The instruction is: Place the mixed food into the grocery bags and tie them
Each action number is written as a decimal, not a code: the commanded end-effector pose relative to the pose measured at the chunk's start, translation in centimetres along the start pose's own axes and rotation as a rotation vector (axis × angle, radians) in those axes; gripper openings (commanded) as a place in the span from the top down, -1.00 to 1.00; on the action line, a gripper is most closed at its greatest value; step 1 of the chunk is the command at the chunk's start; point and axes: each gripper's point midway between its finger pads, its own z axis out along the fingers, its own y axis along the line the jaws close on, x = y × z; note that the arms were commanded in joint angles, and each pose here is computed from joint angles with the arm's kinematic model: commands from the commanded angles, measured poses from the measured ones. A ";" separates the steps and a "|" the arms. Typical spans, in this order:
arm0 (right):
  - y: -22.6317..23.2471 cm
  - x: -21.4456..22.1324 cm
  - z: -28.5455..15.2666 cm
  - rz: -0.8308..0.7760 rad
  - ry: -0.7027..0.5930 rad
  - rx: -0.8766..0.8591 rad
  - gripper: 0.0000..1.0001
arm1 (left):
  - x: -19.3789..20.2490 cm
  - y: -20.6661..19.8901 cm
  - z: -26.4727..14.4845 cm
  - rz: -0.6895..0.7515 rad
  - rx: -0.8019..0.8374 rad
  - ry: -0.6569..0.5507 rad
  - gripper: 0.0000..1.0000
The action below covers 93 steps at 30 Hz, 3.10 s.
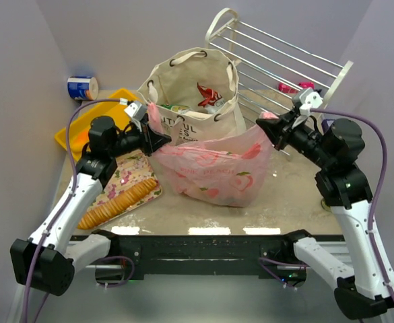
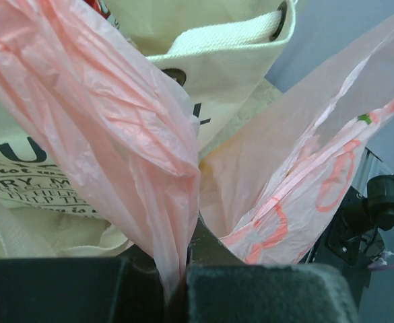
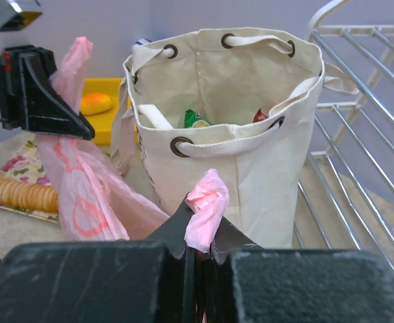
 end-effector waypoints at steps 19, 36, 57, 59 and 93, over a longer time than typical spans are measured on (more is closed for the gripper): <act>12.8 4.3 5.3 0.261 -0.014 -0.561 1.00 | 2.8 -8.7 6.3 0.066 0.360 0.085 1.00; 14.4 3.6 7.2 0.284 0.066 -0.703 1.00 | 5.4 -13.2 5.7 0.154 0.741 0.231 1.00; 13.7 3.8 6.5 0.276 0.020 -0.636 0.97 | 3.0 -9.6 5.3 0.205 0.345 0.172 -0.77; 13.6 3.7 6.5 0.274 0.018 -0.633 0.97 | 2.4 -9.7 5.0 0.198 0.328 0.157 -0.91; 12.6 4.7 9.9 0.415 -0.052 -0.464 0.67 | 1.2 -12.4 5.9 0.067 0.520 -0.092 -1.00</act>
